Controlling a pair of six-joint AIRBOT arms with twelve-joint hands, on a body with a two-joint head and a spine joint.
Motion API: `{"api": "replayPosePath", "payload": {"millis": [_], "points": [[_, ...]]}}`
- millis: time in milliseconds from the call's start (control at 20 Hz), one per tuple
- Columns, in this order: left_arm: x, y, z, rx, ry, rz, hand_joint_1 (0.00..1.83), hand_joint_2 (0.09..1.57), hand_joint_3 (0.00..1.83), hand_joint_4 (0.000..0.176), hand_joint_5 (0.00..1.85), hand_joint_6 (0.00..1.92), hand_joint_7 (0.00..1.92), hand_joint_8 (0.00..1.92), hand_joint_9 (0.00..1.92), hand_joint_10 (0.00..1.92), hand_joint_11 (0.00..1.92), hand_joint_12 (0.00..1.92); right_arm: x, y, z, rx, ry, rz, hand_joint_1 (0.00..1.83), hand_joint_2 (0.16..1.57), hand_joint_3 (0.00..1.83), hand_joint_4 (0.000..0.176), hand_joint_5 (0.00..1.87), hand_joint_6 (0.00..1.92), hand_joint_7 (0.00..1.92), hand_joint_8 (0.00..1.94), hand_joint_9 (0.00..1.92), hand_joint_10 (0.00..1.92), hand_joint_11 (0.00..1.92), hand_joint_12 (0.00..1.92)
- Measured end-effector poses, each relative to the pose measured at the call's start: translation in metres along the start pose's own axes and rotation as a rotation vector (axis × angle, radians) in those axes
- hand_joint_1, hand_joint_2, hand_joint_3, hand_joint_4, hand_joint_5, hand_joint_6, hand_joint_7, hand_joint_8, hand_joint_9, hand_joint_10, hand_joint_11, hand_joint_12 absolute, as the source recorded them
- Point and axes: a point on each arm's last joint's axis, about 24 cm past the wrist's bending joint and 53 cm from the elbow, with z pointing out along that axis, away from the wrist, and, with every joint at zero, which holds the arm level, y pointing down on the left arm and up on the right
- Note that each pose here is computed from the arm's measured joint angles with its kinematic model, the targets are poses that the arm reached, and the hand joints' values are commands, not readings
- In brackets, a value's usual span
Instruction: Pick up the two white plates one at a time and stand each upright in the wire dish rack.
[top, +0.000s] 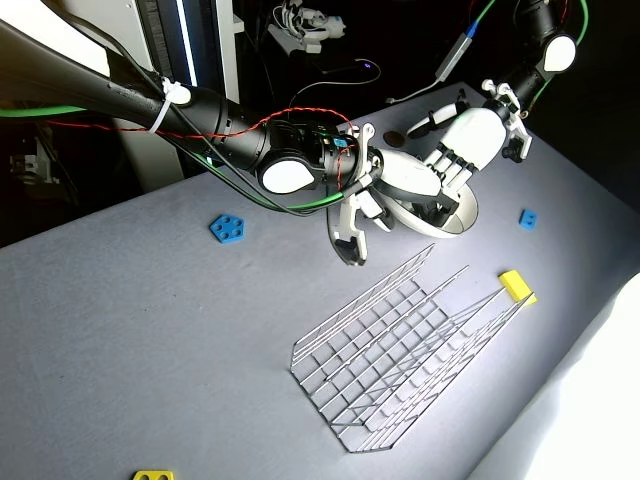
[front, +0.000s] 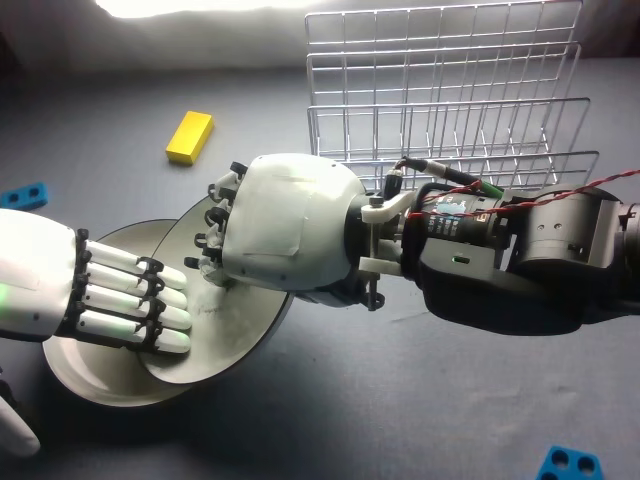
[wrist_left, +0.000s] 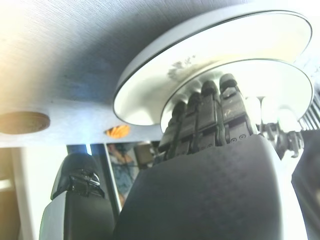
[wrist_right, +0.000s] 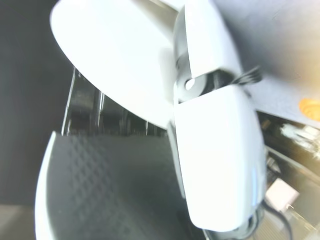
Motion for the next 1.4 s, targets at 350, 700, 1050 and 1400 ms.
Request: {"api": "replayPosePath", "payload": {"millis": [350,700,1050,1400], "points": [[-0.024,-0.001,-0.004,-0.004,-0.038,-0.056,0.0,1.06,0.0,0.0,0.02,0.0,0.0,0.0,0.0,0.0,0.0,0.0,-0.007,0.0,-0.001,-0.001,-0.007,-0.008,1.37,1.13,0.0,0.0,0.92,1.11,0.94,0.94,0.89,1.21,0.73,1.26],[-0.085,0.002,-0.05,-0.069,-0.208,-0.097,0.0,1.06,0.0,0.0,0.03,0.0,0.0,0.0,0.0,0.0,0.0,0.0,-0.028,0.016,-0.013,-0.027,-0.007,-0.003,1.37,1.13,0.0,0.0,0.9,1.13,0.94,0.94,0.88,1.22,0.73,1.24],[-0.108,-0.003,-0.085,-0.1,-0.274,-0.122,0.0,1.06,0.0,0.0,0.03,0.0,0.01,0.0,0.0,0.0,0.0,0.0,-0.053,0.025,-0.021,-0.041,-0.035,0.007,1.37,1.13,0.0,0.0,0.89,1.13,0.96,0.94,0.87,1.23,0.69,1.26],[-0.119,-0.003,-0.113,-0.137,-0.309,-0.119,0.0,1.05,0.0,0.0,0.06,0.01,0.02,0.0,0.01,0.0,0.0,0.0,-0.079,0.032,-0.027,-0.052,-0.068,0.038,1.37,1.13,0.0,0.0,0.9,1.11,0.97,0.93,0.88,1.21,0.68,1.25]]}}
